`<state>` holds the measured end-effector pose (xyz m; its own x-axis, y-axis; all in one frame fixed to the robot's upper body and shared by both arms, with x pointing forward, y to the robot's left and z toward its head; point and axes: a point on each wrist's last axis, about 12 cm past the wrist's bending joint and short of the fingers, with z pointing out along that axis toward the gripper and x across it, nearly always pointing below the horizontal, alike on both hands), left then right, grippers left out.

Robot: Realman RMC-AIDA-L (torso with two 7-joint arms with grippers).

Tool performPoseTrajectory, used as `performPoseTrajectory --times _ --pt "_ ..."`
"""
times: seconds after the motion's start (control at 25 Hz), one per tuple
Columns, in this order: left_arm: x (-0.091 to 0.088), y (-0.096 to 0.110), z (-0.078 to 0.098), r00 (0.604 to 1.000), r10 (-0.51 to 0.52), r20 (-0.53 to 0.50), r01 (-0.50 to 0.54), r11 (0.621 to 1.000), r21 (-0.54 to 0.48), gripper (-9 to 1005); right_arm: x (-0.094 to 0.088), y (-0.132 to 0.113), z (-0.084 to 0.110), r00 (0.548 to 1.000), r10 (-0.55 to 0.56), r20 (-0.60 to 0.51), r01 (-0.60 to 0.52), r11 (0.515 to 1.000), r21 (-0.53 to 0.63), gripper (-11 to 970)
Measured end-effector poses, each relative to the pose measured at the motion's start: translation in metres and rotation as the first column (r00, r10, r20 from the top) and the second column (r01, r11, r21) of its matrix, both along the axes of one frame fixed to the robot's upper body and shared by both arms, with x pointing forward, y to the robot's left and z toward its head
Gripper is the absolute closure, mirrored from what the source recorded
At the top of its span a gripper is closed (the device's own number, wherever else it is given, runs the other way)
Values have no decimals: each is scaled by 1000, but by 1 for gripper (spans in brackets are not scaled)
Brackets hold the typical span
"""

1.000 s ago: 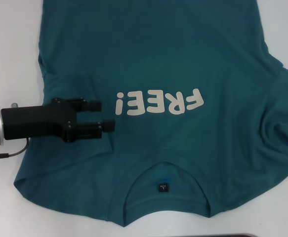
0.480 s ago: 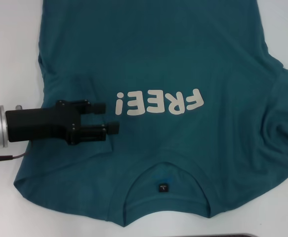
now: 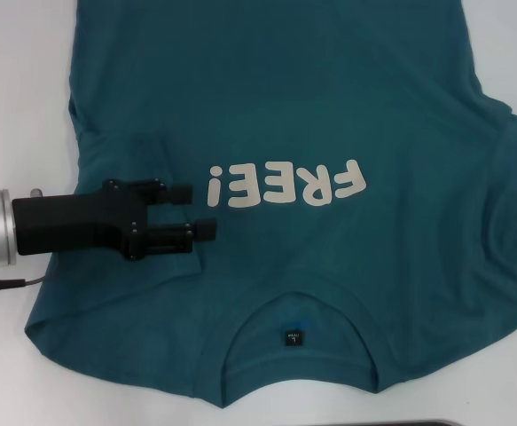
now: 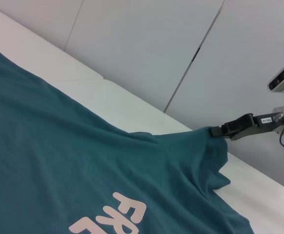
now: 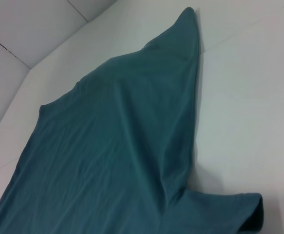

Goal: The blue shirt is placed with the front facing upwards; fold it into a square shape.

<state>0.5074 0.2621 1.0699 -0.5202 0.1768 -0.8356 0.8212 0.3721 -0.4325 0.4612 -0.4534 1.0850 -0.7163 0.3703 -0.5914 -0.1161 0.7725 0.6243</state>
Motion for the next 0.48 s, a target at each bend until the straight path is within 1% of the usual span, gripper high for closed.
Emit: performPoseTrajectory --times 0.24,0.48 --pt "0 0 0 1000 0 1 0 1000 -3 229 5 -2 6 1000 4 16 -3 1000 -18 946" --pt "1 -1 1 1000 0 3 0 1000 -3 229 15 3 13 999 33 37 -32 999 -17 946"
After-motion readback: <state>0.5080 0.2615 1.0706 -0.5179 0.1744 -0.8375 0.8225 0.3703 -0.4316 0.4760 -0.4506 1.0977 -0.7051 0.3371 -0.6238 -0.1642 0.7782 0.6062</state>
